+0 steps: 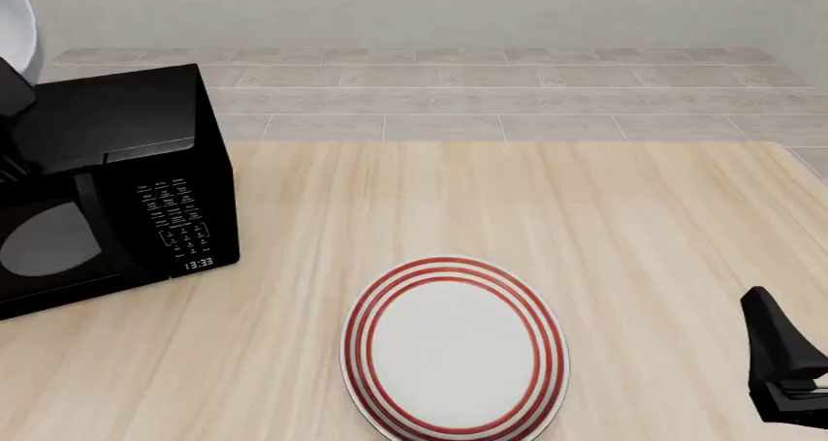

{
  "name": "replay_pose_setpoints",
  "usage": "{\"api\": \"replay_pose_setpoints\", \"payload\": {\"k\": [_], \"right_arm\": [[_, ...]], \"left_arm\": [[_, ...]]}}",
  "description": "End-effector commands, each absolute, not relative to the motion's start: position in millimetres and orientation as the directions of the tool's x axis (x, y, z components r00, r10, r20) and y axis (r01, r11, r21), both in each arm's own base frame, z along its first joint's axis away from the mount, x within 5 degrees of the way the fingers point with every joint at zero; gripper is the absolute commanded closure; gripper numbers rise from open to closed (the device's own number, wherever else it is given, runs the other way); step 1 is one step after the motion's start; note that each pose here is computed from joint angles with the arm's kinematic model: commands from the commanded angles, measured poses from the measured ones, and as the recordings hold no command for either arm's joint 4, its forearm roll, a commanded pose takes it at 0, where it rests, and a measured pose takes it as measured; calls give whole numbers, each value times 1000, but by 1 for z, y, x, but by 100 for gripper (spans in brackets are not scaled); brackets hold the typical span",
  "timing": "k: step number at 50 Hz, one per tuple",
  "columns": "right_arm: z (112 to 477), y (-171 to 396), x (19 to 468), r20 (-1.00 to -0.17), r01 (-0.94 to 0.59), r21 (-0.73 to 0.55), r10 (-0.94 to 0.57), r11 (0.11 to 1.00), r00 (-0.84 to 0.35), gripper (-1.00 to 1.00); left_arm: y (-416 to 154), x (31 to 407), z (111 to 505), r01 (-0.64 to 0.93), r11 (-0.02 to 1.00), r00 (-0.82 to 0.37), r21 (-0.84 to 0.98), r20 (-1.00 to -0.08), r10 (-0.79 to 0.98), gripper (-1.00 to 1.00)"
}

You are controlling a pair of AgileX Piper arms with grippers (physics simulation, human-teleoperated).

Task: Pick up the white bowl and put it on the plate.

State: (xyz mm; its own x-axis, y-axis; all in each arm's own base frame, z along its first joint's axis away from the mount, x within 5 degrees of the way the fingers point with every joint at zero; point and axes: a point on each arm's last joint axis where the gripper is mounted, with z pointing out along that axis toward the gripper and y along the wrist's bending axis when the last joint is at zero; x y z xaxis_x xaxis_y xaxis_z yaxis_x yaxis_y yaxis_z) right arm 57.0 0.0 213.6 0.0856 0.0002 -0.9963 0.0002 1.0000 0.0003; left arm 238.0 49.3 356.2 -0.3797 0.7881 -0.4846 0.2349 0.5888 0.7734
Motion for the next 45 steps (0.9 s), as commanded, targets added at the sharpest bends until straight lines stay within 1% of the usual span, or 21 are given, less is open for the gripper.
{"api": "replay_pose_setpoints", "payload": {"k": [1,3,13,15,20,22,26,27,30,35,38,40,45], "right_arm": [[214,0,57,-996,0,0,0,1000,86,-100],[214,0,57,-996,0,0,0,1000,86,-100],[214,0,57,-996,0,0,0,1000,86,-100],[214,0,57,-996,0,0,0,1000,86,-100],[214,0,57,-996,0,0,0,1000,86,-100],[214,0,57,-996,0,0,0,1000,86,-100],[214,0,57,-996,0,0,0,1000,86,-100],[214,0,57,-996,0,0,0,1000,86,-100],[214,0,57,-996,0,0,0,1000,86,-100],[214,0,57,-996,0,0,0,1000,86,-100],[214,0,57,-996,0,0,0,1000,86,-100],[214,0,57,-996,0,0,0,1000,86,-100],[214,0,57,-996,0,0,0,1000,86,-100]], "left_arm": [[33,223,371,253,570,-329,782,-484,810,100],[26,219,383,252,594,-311,764,-517,797,100],[13,201,387,287,566,-264,773,-504,822,100],[5,197,397,295,590,-240,752,-539,807,100],[0,192,398,304,576,-214,758,-535,817,100],[-6,187,408,308,594,-191,743,-563,804,100],[-12,176,412,327,582,-161,744,-564,810,100],[-16,172,420,329,595,-146,734,-582,800,100],[-19,169,420,345,589,-131,731,-584,801,100],[-27,165,429,362,612,-102,703,-623,776,100],[-29,164,425,375,599,-92,707,-615,783,100],[-34,163,431,387,616,-83,686,-640,764,100],[-40,159,440,401,625,-55,670,-663,746,100]]}}
